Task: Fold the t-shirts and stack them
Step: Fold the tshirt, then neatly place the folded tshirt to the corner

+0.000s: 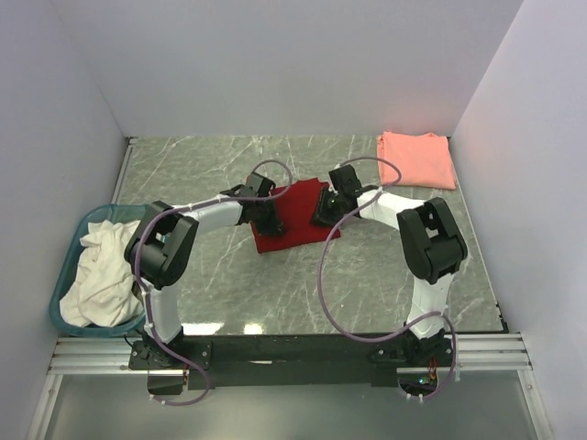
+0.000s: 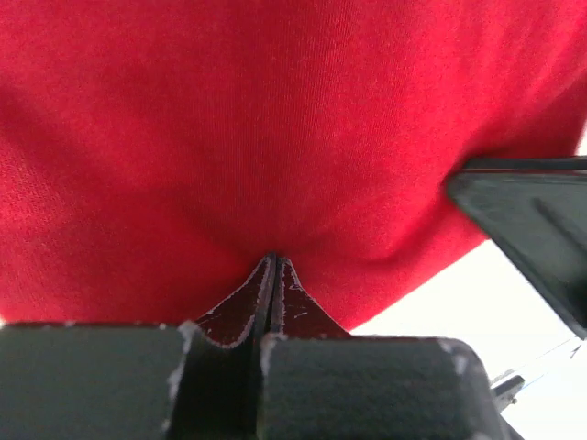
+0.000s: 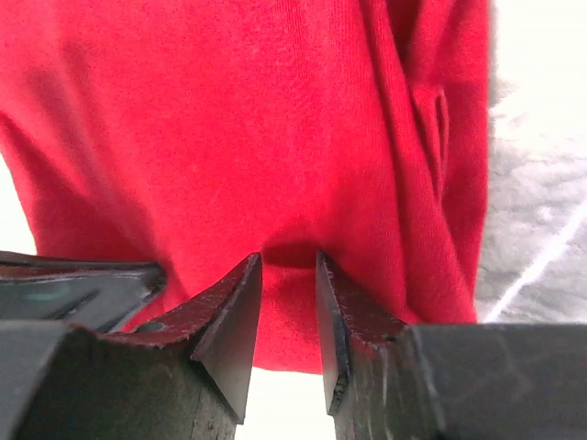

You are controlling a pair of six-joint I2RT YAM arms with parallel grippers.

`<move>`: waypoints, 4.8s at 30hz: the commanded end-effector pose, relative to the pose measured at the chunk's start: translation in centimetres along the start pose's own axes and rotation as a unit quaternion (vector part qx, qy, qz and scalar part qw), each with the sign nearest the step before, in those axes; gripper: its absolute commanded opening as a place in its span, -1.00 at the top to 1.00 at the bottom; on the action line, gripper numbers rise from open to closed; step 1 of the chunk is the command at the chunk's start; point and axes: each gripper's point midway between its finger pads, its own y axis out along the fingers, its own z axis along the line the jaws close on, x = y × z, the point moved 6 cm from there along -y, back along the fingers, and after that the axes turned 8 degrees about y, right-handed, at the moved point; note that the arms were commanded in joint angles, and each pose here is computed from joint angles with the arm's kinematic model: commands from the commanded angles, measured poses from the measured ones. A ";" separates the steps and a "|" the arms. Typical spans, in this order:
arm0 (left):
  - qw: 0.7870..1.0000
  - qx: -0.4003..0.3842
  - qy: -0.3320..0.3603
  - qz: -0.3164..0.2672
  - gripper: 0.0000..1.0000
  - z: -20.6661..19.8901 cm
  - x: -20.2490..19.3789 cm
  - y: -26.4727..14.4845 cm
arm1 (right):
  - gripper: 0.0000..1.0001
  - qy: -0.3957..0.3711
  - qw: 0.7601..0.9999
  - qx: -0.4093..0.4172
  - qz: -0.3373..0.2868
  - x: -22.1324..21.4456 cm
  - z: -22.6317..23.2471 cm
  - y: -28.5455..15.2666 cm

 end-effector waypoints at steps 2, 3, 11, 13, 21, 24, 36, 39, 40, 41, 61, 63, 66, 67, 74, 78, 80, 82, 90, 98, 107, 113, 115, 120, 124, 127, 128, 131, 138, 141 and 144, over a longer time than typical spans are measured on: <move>1.000 0.009 0.002 -0.004 0.99 -0.1 -2.0 0.1 | 0.24 0.008 1.000 -0.014 -0.022 -2.3 -1.7 -0.7; 1.000 0.010 -0.001 -0.003 0.99 0.3 -2.7 -0.3 | 0.25 0.009 1.000 -0.023 -0.009 -3.9 -2.8 -0.6; 1.000 0.014 -0.005 -0.016 0.99 2.1 -6.3 -3.7 | 0.25 -0.003 1.000 0.024 -0.002 -8.4 -2.9 -3.2; 1.000 0.019 -0.008 -0.024 0.99 2.5 -6.6 -4.3 | 0.24 -0.003 0.999 0.035 -0.005 -8.7 -2.8 -3.8; 0.997 0.041 -0.007 -0.061 0.93 3.7 -7.2 -7.4 | 0.24 -0.006 0.999 0.051 -0.012 -8.6 -2.2 -5.4; 0.997 0.046 -0.017 -0.055 0.92 4.4 -8.1 -7.3 | 0.24 -0.006 0.998 0.055 -0.015 -8.5 -2.0 -5.6; 0.997 0.070 -0.031 -0.031 0.96 6.7 -10.2 -5.6 | 0.24 -0.016 0.998 0.059 -0.023 -8.3 -1.7 -6.5; 0.997 0.062 -0.016 -0.039 0.95 5.5 -9.1 -7.1 | 0.10 -0.018 0.997 0.041 -0.058 -6.4 -1.8 -7.7; 0.996 0.070 -0.013 -0.050 0.95 5.5 -8.7 -7.4 | 0.07 -0.016 0.997 0.041 -0.065 -5.8 -1.8 -8.1; 0.996 0.063 -0.008 -0.061 0.95 4.9 -8.0 -8.0 | 0.03 -0.017 0.996 0.049 -0.070 -4.9 -1.7 -8.5; 0.993 0.036 0.025 -0.105 0.89 2.3 -5.6 -13.0 | -0.28 -0.044 0.998 0.005 -0.054 3.1 -4.1 -4.9; 0.993 0.036 0.026 -0.107 0.88 2.3 -5.6 -13.1 | -0.30 -0.047 0.998 0.022 -0.036 2.2 -4.0 -4.5; 0.994 0.033 0.026 -0.104 0.88 2.3 -5.6 -12.9 | -0.31 -0.054 0.998 0.026 -0.024 1.6 -3.8 -3.7; 0.994 0.032 0.026 -0.105 0.89 2.3 -5.6 -12.9 | -0.31 -0.056 0.998 0.031 -0.020 1.3 -3.5 -3.5; 0.994 0.035 0.026 -0.105 0.89 2.6 -5.9 -12.9 | -0.32 -0.056 0.998 0.005 -0.008 0.0 -4.0 -2.3; 0.993 0.035 0.028 -0.106 0.89 2.7 -5.9 -13.0 | -0.31 -0.069 0.996 -0.048 -0.018 -0.4 -4.1 -2.0; 0.994 0.035 0.029 -0.104 0.89 2.7 -6.0 -13.0 | -0.32 -0.075 0.993 -0.087 -0.027 -0.3 -4.5 -1.9; 0.994 0.034 0.029 -0.104 0.89 2.7 -6.0 -12.9 | -0.31 -0.084 0.992 -0.087 -0.021 -1.0 -3.8 -1.6; 0.992 0.036 0.041 -0.113 0.90 2.1 -5.1 -14.3 | 0.53 -0.076 0.993 -0.088 -0.008 -2.0 -2.9 -0.1; 0.987 0.027 0.078 -0.141 0.99 1.2 -3.9 -18.4 | 1.00 -0.084 0.980 -0.151 -0.096 2.1 -1.8 -1.5; 0.984 0.009 0.103 -0.143 0.99 3.0 -6.7 -19.4 | 1.00 -0.107 0.949 -0.251 -0.157 11.4 -1.2 -3.6; 0.983 0.011 0.101 -0.154 0.99 3.9 -7.5 -19.5 | 1.00 -0.147 0.909 -0.312 -0.232 18.5 -1.8 -6.2; 0.983 0.011 0.104 -0.150 0.99 3.8 -7.5 -19.5 | 1.00 -0.155 0.900 -0.325 -0.246 21.0 -2.4 -7.3; 0.982 0.015 0.118 -0.150 0.99 3.4 -6.9 -19.8 | 1.00 -0.193 0.867 -0.353 -0.295 25.8 -2.6 -9.9; 0.980 0.030 0.129 -0.150 0.99 3.6 -6.5 -19.6 | 1.00 -0.220 0.841 -0.380 -0.316 28.3 -3.4 -10.5; 0.978 0.041 0.138 -0.149 0.99 3.9 -6.3 -19.2 | 1.00 -0.233 0.822 -0.393 -0.339 29.8 -3.5 -11.6; 0.978 0.044 0.140 -0.147 0.99 4.0 -6.3 -19.0 | 1.00 -0.235 0.820 -0.392 -0.345 30.2 -3.4 -11.8; 0.977 0.054 0.153 -0.139 0.99 4.3 -6.2 -18.4 | 1.00 -0.244 0.812 -0.381 -0.370 31.1 -2.7 -13.0; 0.976 0.054 0.158 -0.139 0.99 4.6 -6.5 -17.9 | 1.00 -0.274 0.791 -0.381 -0.393 32.3 -1.8 -15.2; 0.974 0.064 0.158 -0.146 0.99 4.9 -6.3 -18.0 | 1.00 -0.277 0.788 -0.382 -0.397 32.7 -2.0 -16.1; 0.974 0.068 0.158 -0.148 0.99 4.9 -6.3 -18.0 | 1.00 -0.279 0.785 -0.386 -0.396 32.8 -2.3 -17.1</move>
